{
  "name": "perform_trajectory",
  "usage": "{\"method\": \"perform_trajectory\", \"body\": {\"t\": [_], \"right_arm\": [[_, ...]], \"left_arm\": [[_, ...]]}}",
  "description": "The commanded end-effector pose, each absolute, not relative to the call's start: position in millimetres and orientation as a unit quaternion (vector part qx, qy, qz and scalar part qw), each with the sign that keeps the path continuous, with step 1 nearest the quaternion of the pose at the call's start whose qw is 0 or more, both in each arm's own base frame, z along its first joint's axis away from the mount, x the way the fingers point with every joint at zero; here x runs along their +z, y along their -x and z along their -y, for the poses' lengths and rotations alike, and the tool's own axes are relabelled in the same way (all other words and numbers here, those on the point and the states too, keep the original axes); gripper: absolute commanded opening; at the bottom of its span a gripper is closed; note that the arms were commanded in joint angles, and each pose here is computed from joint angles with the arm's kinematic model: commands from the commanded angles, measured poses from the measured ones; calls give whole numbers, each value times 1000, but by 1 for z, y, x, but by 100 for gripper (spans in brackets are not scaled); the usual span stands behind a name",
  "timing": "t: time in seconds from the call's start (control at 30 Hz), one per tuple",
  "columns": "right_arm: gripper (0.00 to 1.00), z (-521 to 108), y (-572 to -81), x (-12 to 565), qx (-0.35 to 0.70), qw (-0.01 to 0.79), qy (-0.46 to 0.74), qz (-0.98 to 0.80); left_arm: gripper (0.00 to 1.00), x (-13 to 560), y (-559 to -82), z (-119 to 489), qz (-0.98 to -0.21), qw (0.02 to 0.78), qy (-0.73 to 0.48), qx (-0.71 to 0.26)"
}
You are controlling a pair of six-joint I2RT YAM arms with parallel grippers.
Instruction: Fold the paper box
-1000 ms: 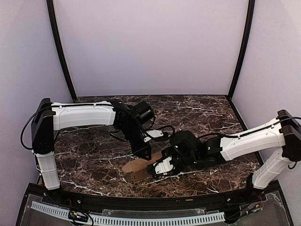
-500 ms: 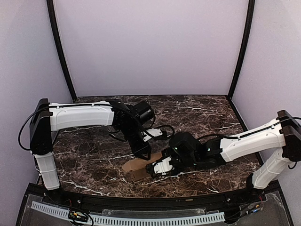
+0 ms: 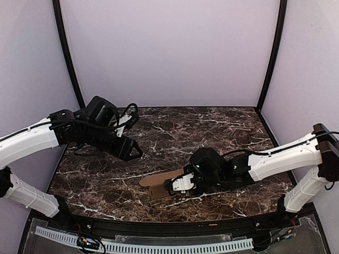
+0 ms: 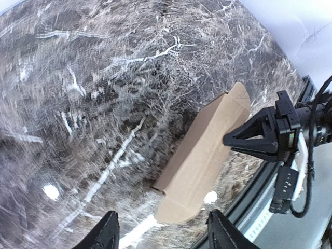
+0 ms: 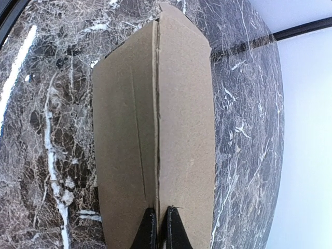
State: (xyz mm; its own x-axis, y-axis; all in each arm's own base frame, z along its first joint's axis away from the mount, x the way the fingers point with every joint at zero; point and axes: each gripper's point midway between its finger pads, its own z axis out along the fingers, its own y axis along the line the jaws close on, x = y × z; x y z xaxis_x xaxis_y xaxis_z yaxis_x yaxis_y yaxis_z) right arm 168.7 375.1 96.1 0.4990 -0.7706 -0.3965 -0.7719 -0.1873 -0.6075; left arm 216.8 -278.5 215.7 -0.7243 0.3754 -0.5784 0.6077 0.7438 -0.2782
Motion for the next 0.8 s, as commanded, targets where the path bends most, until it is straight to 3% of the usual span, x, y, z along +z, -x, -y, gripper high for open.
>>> {"method": "perform_trajectory", "body": {"t": [0.0, 0.3, 0.63, 0.77], "right_arm": [[0, -366, -164, 80, -8, 358, 766, -533], [0, -370, -161, 73, -12, 351, 763, -543], [0, -377, -161, 77, -13, 359, 760, -542], [13, -379, -164, 82, -20, 367, 757, -540]], "left_arm": [[58, 191, -198, 273, -918, 211, -163, -294], [57, 164, -180, 274, -889, 164, 11, -428], [57, 156, -193, 284, -891, 158, 17, -425], [56, 153, -197, 280, -898, 164, 5, -409]]}}
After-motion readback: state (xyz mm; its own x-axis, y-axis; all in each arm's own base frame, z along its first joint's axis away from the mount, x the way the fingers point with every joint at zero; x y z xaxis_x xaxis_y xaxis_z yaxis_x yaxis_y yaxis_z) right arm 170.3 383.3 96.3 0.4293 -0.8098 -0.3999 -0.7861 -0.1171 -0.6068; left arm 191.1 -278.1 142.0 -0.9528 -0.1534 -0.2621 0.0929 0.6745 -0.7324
